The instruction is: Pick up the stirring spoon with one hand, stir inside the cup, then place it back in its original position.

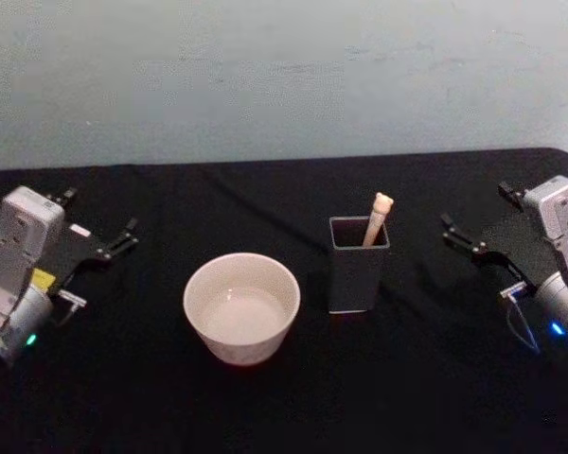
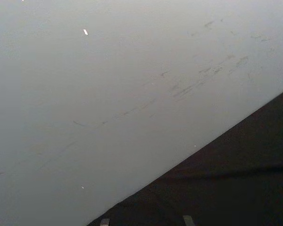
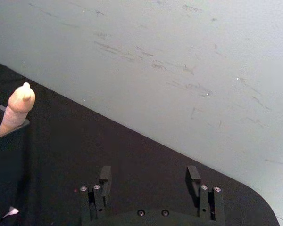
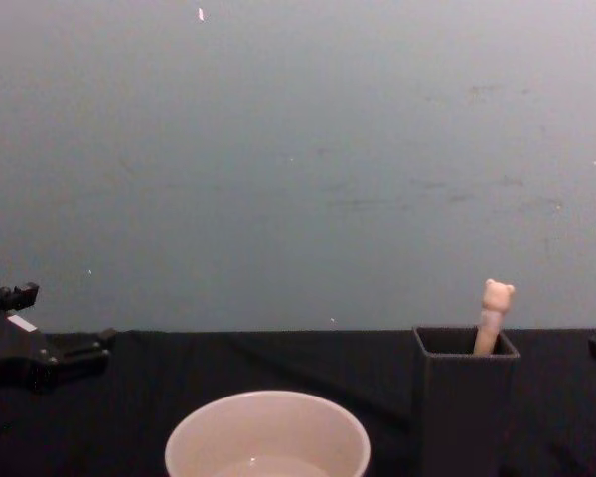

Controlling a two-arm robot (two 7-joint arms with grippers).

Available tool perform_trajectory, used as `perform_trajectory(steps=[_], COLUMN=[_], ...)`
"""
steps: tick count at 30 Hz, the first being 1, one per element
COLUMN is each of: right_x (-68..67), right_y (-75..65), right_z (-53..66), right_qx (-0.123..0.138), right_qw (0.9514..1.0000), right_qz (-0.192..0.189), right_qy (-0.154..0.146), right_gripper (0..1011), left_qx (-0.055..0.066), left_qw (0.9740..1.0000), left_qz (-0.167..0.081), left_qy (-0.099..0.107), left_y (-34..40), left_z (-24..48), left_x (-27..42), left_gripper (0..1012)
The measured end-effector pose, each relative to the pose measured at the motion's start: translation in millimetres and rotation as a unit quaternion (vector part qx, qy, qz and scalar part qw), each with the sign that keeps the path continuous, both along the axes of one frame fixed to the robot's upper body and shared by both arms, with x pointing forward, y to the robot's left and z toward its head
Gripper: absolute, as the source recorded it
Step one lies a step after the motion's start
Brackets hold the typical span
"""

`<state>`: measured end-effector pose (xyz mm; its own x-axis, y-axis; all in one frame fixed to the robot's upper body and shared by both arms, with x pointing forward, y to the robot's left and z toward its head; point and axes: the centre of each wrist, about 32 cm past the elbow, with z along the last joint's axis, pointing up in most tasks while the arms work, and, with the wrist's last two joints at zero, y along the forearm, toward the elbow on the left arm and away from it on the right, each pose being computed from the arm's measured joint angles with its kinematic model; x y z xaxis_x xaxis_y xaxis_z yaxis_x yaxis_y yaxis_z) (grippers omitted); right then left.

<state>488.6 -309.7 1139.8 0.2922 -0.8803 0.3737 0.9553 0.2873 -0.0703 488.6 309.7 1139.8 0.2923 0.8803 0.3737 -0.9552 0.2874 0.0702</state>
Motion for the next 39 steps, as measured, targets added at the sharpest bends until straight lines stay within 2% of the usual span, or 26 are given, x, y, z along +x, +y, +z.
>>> perform_trajectory(steps=[24, 31, 36, 39], right_x=[-0.7, -5.6, -10.7, -12.0], right_y=[-0.4, -0.3, -0.9, -0.7], right_z=[0.3, 9.3, 22.6, 27.0], right_qx=[0.001, 0.035, 0.087, 0.105], right_qw=[1.0000, 0.9986, 0.9918, 0.9877], right_qz=[0.004, 0.037, 0.086, 0.106], right_qy=[0.001, 0.015, 0.039, 0.047], right_gripper=[1002, 1002, 1002, 1002], left_qx=[0.000, 0.000, 0.000, 0.000], left_qw=[1.0000, 1.0000, 1.0000, 1.0000], left_qz=[0.000, 0.000, 0.000, 0.000], left_qy=[0.000, 0.000, 0.000, 0.000], left_y=[0.0, 0.0, 0.0, 0.0], left_z=[0.0, 0.0, 0.0, 0.0], left_x=[0.0, 0.0, 0.0, 0.0], left_gripper=[1001, 1001, 1001, 1001])
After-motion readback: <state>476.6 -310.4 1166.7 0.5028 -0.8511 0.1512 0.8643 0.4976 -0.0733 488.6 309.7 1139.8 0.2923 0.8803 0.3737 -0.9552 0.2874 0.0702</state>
